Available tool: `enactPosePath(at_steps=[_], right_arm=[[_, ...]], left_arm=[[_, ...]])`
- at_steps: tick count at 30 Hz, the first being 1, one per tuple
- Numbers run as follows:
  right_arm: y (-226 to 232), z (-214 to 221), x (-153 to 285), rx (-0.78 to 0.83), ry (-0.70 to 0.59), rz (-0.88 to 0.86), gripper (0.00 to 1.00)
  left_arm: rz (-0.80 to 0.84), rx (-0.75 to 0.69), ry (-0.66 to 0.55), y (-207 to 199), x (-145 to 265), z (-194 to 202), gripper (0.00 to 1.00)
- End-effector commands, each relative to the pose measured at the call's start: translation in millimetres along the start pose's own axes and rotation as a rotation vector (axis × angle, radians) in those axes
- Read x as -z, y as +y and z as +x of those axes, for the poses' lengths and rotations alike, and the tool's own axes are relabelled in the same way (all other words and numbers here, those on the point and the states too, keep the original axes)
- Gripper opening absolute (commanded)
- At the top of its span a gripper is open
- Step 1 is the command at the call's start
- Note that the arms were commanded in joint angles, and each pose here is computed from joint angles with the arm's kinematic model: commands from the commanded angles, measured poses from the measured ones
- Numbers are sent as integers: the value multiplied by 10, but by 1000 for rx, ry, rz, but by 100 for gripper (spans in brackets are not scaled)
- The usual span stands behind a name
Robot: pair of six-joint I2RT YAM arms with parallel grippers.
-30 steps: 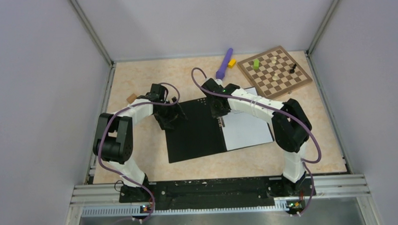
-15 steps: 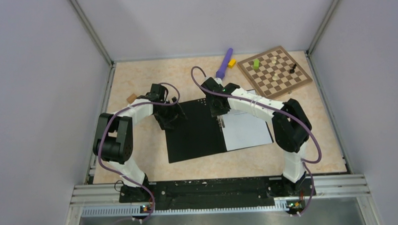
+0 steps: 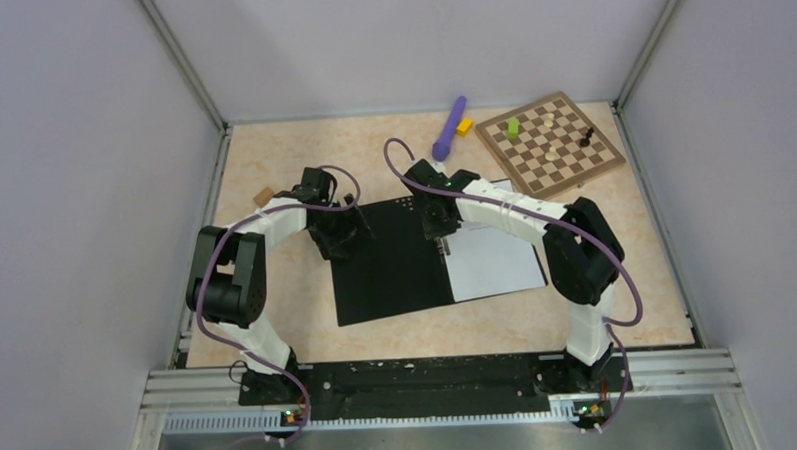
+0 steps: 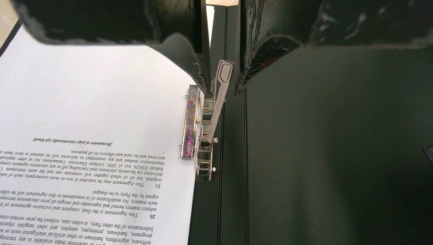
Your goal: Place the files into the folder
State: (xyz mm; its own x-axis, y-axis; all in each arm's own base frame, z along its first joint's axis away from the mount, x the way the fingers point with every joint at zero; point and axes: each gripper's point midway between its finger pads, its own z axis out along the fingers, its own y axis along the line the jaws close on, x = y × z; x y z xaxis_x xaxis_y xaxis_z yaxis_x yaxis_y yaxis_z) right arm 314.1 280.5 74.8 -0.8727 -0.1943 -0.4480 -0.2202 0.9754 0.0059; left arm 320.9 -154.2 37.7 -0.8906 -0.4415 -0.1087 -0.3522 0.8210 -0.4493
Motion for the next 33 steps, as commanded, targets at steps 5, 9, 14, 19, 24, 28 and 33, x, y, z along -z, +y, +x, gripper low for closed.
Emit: enactPosePath(at_steps=[5,9,14,19,24,28,33], right_arm=[[50,-96,155,-22,-51,-30,20],[61,-126,185,-22,-61,-35,20],[62,-149,215,-24,-69,-39,18],[62,-161,259,-25,-78,-44,18],[61,-177,307,-26,-88,-50,19],[66,-143,286,-23,-75,-50,19],[77,-66,220,-12,-51,-47,19]], left_arm=[[-57,-11,29,161,-89,123,89],[-58,-10,31,164,-92,127,89],[-57,-11,30,163,-89,125,89],[-56,-11,30,159,-87,125,89],[-56,-10,31,160,-87,127,89],[-55,-11,28,158,-83,120,89],[-55,-11,28,153,-83,120,89]])
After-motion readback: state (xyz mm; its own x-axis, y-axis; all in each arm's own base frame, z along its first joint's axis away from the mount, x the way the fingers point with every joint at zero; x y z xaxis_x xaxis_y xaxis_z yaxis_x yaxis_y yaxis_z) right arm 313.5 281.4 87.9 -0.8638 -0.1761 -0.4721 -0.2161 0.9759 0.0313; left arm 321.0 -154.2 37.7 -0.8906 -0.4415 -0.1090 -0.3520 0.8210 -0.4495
